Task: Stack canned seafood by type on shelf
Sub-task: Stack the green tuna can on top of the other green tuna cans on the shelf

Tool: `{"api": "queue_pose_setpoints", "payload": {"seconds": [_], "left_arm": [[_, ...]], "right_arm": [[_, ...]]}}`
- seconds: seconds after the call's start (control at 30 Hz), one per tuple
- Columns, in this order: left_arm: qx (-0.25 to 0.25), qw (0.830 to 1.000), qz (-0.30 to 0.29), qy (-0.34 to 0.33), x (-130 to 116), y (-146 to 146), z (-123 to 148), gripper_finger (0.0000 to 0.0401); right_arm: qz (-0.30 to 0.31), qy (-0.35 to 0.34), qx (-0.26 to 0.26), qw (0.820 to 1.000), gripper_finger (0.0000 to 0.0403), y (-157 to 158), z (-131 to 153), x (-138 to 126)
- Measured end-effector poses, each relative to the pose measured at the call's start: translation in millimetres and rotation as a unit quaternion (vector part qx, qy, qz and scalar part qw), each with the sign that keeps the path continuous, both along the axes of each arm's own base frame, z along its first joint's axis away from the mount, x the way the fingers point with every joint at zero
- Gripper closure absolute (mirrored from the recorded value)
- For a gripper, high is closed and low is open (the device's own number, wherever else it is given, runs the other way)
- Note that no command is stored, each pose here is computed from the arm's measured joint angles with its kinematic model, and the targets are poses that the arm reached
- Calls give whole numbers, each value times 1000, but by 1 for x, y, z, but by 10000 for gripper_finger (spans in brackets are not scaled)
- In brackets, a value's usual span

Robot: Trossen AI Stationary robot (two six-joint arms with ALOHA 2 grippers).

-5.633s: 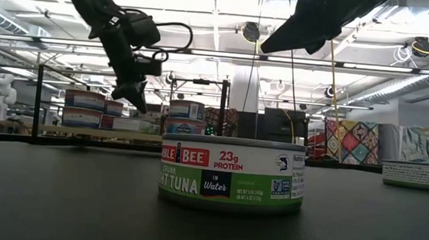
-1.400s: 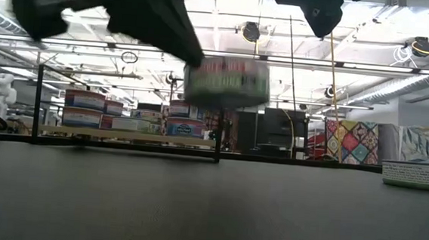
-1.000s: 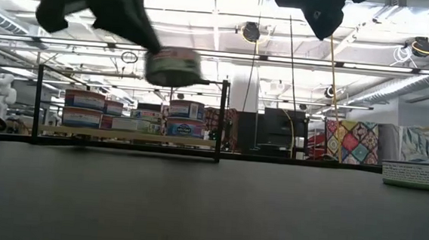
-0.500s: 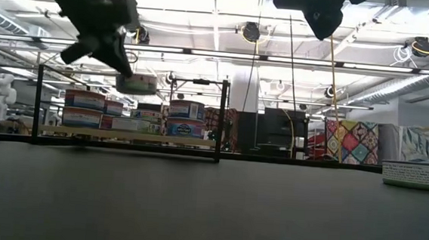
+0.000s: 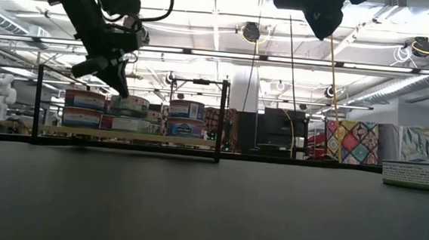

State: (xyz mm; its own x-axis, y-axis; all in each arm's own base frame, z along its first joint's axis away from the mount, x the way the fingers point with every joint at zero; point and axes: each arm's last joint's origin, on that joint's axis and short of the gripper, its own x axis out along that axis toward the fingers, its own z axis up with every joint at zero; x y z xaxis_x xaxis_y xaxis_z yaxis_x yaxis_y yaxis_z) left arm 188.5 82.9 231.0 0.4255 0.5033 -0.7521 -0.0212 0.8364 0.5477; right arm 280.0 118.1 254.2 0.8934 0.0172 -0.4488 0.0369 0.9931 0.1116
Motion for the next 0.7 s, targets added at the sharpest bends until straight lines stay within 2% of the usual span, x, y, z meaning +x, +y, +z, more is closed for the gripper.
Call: {"api": "queue_pose_setpoints", "payload": {"seconds": [0.57, 0.7], "left_arm": [[-4, 1000, -4, 8, 12, 10, -12, 401], [1, 1000, 3, 19, 11, 10, -12, 385]], "right_arm": [[-1, 0, 1, 1000, 403, 0, 0, 0], [0, 0, 1, 1000, 403, 0, 0, 0]]}}
